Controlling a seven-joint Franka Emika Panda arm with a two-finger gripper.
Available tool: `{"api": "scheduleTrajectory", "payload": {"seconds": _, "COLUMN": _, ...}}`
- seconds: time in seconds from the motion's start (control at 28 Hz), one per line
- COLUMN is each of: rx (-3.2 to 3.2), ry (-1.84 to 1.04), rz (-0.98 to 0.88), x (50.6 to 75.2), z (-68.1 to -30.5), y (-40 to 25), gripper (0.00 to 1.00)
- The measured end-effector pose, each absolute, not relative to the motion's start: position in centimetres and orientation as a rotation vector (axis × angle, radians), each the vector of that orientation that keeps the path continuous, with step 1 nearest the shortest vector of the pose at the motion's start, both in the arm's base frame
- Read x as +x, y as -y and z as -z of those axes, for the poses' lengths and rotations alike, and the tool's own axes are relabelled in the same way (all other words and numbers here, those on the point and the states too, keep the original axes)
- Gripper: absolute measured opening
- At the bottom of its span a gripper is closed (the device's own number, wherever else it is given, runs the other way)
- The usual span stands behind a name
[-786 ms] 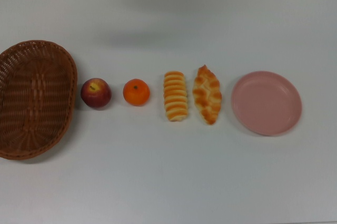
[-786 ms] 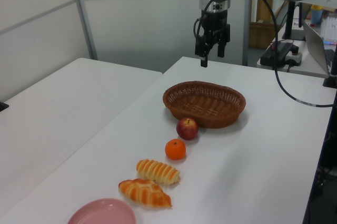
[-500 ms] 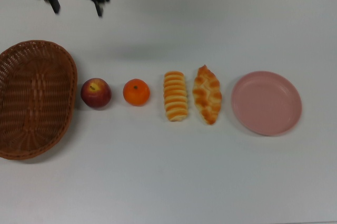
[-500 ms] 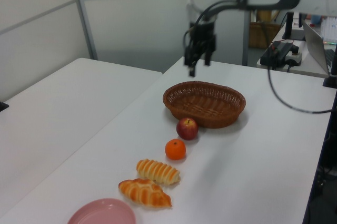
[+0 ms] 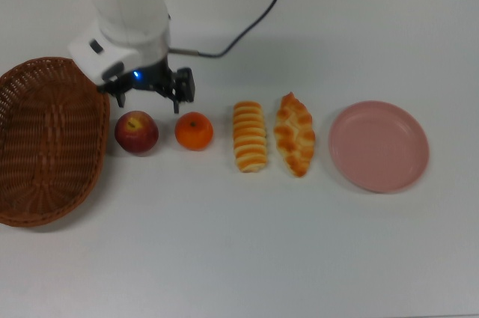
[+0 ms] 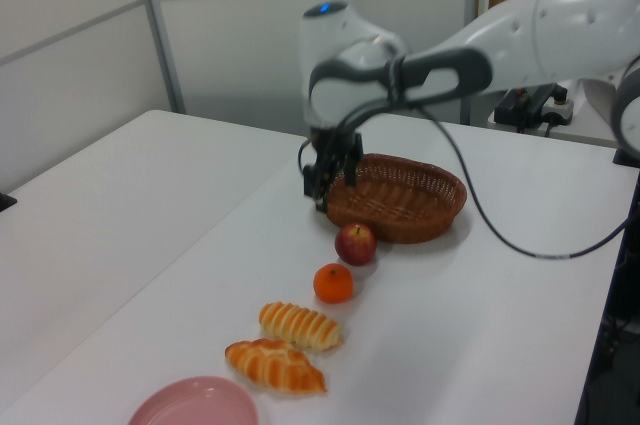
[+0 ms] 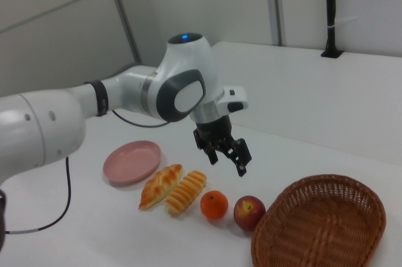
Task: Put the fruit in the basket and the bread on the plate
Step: 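Move the gripper down over the red apple, then close the gripper around the red apple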
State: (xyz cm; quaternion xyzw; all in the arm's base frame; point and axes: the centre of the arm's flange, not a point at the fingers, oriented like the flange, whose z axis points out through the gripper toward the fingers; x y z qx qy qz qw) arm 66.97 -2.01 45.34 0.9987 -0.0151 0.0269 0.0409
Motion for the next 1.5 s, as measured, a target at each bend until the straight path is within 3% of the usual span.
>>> {"api": "scheduleTrajectory", "payload": {"seconds": 0.39, "rx": 2.961, "ry": 0.093, "rz": -0.026, "x": 68.3, "z": -38.8, "y": 2.6, "gripper": 1.00}}
{"api": "scheduleTrajectory", "payload": {"seconds": 0.79, "rx": 2.902, "ry": 0.123, "rz": 0.038, "x": 67.4, "z": -36.9, "y": 6.4, "gripper": 1.00}}
{"api": "scheduleTrajectory", "payload": {"seconds": 1.5, "rx": 2.901, "ry": 0.106, "rz": 0.058, "x": 67.0, "z": -35.9, "y": 5.9, "gripper": 1.00}}
